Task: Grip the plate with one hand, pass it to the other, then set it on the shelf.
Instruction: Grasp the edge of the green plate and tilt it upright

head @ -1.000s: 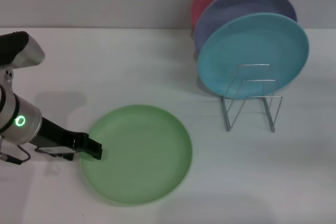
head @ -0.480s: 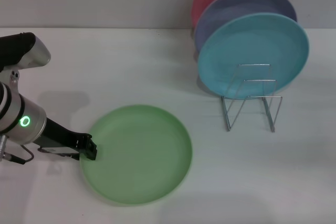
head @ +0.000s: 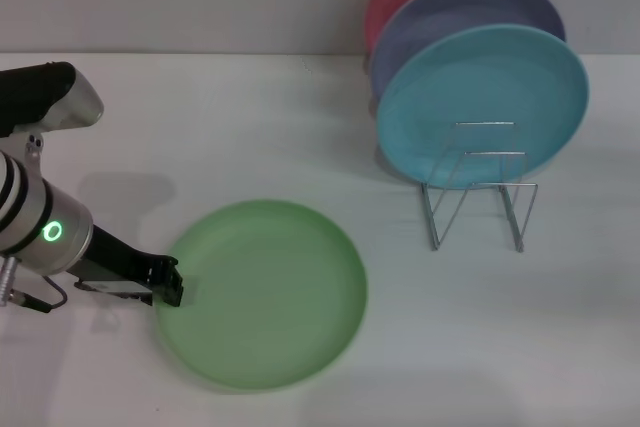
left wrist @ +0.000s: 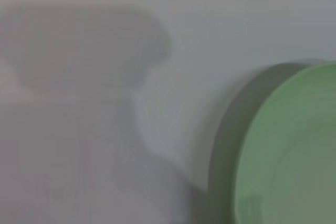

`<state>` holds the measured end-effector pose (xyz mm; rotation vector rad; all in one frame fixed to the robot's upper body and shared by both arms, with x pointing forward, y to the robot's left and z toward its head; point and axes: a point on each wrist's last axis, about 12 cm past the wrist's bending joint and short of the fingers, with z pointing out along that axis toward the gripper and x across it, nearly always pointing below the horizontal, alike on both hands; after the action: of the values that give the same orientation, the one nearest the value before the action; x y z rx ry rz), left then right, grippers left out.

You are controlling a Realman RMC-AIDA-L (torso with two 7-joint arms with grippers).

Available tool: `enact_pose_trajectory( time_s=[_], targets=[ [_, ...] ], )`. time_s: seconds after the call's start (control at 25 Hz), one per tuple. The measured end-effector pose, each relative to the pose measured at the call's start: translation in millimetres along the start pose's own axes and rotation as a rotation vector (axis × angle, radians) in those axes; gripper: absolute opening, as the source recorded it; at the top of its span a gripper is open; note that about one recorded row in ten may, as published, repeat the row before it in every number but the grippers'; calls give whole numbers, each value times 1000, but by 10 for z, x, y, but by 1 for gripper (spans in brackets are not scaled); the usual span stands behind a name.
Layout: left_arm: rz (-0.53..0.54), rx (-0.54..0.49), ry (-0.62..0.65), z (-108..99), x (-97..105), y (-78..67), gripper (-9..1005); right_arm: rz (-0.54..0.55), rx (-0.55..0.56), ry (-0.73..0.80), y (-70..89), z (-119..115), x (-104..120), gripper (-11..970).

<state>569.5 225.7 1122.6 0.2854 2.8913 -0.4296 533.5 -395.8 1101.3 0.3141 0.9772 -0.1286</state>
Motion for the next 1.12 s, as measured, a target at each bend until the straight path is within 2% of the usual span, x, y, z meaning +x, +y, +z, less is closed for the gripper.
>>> enact_pose_trajectory(
  time_s=[0.08, 0.28, 0.88, 1.12],
  targets=[
    [2, 0, 3, 5, -3, -5, 268, 1, 0, 0, 2, 0, 1, 741],
    [11, -2, 4, 6, -11, -21, 174, 3, 0, 0, 6, 0, 2, 740],
    [36, -3, -3, -14, -39, -47, 139, 8, -4, -10, 19, -7, -7, 740],
    [43, -2, -7, -24, -45, -36, 24, 16, -5, -13, 19, -9, -10, 741]
  ],
)
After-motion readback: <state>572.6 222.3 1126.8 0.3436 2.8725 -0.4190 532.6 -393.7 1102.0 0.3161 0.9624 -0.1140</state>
